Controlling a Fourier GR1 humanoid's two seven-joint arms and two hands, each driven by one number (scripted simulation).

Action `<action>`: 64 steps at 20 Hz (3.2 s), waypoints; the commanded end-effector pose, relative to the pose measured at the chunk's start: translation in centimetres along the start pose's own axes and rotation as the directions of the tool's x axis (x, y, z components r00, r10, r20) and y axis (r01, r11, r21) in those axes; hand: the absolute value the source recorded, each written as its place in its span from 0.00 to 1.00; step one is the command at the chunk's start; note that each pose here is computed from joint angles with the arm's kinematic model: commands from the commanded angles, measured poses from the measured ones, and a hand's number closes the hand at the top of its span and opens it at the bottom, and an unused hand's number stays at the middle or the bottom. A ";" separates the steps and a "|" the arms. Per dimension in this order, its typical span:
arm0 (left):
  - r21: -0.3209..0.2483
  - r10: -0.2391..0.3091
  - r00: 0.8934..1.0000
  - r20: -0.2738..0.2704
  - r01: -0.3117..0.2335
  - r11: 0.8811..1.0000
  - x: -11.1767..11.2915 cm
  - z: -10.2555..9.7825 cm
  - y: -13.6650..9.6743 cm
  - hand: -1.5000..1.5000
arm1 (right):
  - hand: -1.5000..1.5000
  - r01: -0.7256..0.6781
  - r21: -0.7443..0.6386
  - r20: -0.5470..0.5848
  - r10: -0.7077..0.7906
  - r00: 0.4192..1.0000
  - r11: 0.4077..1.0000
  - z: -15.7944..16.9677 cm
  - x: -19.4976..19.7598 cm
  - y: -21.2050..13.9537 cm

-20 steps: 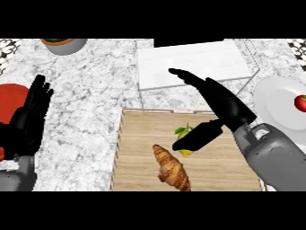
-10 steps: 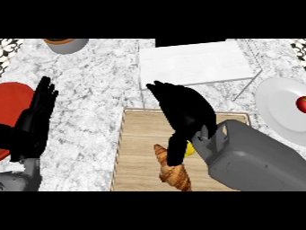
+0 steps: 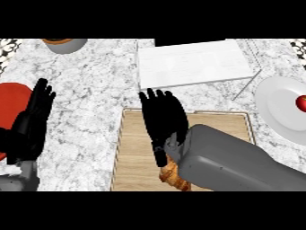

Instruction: Pick the lemon from the tray and place it in the tiered shelf

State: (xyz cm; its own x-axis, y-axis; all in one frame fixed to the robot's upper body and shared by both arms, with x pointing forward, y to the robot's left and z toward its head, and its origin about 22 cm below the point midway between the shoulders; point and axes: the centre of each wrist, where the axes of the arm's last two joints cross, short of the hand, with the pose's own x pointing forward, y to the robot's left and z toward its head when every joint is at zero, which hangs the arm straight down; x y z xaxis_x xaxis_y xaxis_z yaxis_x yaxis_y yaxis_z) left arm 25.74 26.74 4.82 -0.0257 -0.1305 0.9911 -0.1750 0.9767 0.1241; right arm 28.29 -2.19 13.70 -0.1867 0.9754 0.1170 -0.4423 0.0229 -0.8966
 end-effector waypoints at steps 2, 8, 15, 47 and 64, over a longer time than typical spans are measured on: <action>0.000 -0.007 1.000 -0.015 0.007 1.000 1.2 -0.1 -0.1 0.50 | 0.00 -0.191 0.084 -0.198 0.205 0.959 0.978 -1.3 -0.6 1.9; 0.005 -0.011 1.000 0.004 0.011 1.000 1.7 0.8 0.4 0.50 | 0.00 -0.152 0.057 -0.236 0.161 0.958 0.987 -1.5 -1.6 3.4; 0.012 -0.013 1.000 -0.006 0.013 1.000 1.2 1.1 2.0 0.50 | 0.00 -0.152 0.090 -0.234 0.169 0.957 0.984 -1.4 -3.3 5.0; 0.016 -0.016 1.000 0.022 0.016 1.000 1.1 -0.7 -0.6 0.50 | 1.00 -0.229 0.129 -0.142 0.246 0.959 0.965 -4.5 -6.5 12.2; 0.014 -0.023 1.000 0.000 0.023 1.000 0.4 0.8 0.9 0.50 | 1.00 0.259 -0.128 -0.038 -0.266 0.963 0.957 0.7 -2.2 12.3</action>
State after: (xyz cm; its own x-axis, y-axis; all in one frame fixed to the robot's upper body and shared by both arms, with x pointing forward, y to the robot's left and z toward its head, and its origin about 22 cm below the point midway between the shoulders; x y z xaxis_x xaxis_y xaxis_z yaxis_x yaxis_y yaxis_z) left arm 25.26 26.71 5.82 -0.0243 -0.1361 0.9904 -0.1808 0.9750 0.1295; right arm 24.71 -5.08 1.53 -0.0258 0.9836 0.1784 -0.3559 0.1578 -0.9211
